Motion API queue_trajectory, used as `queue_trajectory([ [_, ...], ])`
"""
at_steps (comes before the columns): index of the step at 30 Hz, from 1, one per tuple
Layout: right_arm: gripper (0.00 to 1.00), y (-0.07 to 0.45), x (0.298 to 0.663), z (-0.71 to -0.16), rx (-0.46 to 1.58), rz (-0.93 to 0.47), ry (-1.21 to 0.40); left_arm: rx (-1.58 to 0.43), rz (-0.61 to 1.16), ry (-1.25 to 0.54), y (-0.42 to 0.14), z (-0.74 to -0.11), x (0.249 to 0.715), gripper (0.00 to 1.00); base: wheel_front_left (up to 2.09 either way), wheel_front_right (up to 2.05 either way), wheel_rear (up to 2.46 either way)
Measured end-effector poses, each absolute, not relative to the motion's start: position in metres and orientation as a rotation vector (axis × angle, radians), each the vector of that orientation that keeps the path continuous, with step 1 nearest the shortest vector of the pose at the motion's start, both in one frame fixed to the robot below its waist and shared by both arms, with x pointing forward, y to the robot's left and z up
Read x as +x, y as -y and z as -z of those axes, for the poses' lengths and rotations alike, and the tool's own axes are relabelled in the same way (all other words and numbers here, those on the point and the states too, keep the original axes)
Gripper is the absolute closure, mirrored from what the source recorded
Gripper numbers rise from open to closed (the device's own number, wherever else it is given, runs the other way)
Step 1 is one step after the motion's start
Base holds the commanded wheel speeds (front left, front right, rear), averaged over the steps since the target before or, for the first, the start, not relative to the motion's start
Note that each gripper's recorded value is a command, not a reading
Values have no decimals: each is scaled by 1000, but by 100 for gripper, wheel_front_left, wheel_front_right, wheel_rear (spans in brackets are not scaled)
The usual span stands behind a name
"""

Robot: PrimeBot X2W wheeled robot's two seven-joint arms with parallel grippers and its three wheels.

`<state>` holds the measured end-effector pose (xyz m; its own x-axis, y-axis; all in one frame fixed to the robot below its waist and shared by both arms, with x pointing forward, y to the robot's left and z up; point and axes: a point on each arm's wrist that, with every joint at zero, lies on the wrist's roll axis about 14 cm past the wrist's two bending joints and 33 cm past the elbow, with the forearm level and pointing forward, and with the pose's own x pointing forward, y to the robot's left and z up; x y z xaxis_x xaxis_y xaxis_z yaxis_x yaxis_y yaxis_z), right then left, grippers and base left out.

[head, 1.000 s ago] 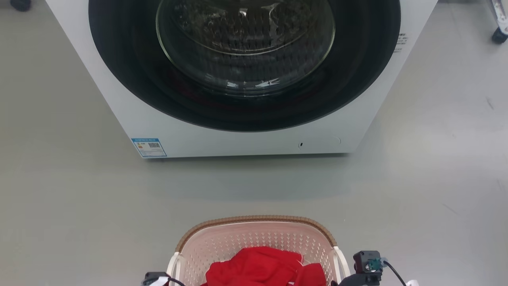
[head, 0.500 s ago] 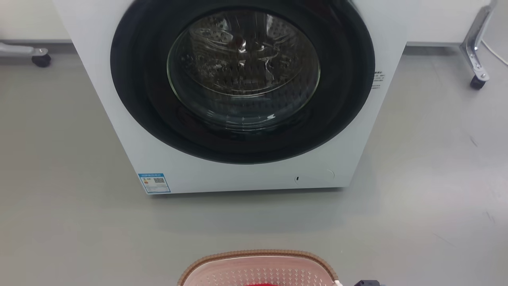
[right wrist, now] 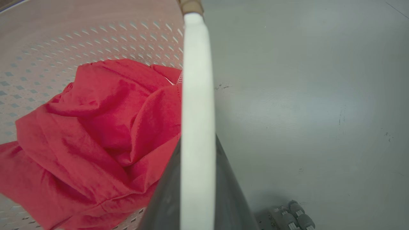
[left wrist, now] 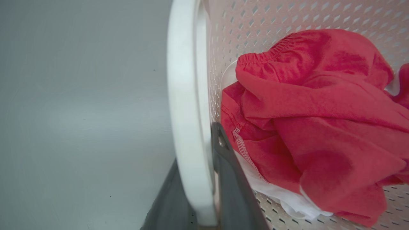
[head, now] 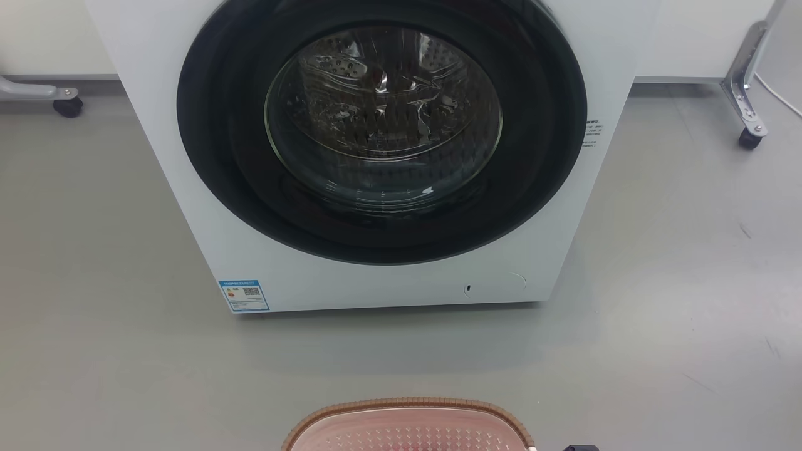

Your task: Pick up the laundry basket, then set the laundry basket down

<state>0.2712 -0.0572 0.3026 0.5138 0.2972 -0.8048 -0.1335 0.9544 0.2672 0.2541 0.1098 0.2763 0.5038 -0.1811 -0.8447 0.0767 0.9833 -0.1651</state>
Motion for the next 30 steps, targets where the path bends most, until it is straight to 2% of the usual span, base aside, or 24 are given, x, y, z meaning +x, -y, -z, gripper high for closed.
queue_trajectory([
  [30,100,56,270,-300,192,-259,-1013,-116,151,-1045,-108,-274,253,100,0,0,0],
])
